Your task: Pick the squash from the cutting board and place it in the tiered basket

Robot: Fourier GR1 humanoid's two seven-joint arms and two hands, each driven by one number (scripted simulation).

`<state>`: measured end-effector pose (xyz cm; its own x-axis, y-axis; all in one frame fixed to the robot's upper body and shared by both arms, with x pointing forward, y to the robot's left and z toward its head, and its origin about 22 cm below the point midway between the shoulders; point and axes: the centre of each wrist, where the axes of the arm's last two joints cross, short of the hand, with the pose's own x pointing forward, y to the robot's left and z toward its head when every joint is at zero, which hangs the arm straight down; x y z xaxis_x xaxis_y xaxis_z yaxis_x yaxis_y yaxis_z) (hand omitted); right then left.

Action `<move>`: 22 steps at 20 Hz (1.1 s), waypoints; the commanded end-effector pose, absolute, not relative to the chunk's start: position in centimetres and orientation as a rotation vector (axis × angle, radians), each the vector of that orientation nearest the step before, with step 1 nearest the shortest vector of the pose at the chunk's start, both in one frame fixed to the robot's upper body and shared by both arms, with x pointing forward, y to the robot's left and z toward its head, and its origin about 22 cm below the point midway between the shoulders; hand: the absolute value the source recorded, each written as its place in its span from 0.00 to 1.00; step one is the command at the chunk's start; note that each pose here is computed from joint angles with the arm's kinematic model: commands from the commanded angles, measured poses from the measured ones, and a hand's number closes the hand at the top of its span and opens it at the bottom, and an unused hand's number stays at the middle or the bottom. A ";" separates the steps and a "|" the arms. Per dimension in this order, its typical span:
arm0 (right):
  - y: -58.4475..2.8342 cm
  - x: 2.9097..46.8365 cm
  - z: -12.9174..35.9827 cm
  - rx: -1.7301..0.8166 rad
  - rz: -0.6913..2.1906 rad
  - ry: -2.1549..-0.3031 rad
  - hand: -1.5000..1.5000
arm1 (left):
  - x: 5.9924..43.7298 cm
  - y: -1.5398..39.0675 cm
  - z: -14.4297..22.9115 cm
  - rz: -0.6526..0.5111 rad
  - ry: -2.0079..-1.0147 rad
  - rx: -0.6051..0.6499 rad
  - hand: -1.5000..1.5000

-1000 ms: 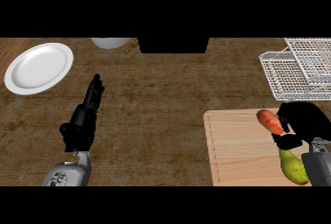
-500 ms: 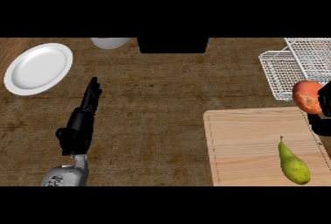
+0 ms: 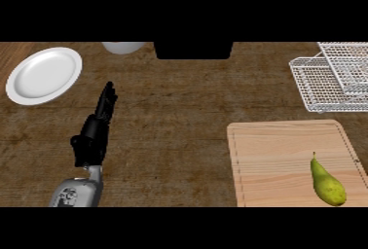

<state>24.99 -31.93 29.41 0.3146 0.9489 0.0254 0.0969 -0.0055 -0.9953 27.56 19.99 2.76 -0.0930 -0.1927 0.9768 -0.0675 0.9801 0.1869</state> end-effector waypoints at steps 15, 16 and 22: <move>-35.5 32.8 34.4 -1.315 0.681 -1.124 1.00 | 26.9 20.5 2.8 -0.132 -1.658 0.183 0.50; -37.6 33.3 32.4 -1.329 0.686 -1.117 1.00 | 29.0 21.3 3.3 -0.116 -1.664 0.204 0.50; -40.5 35.7 33.6 -1.369 0.703 -1.083 1.00 | 27.3 18.6 3.1 -0.131 -1.665 0.180 0.50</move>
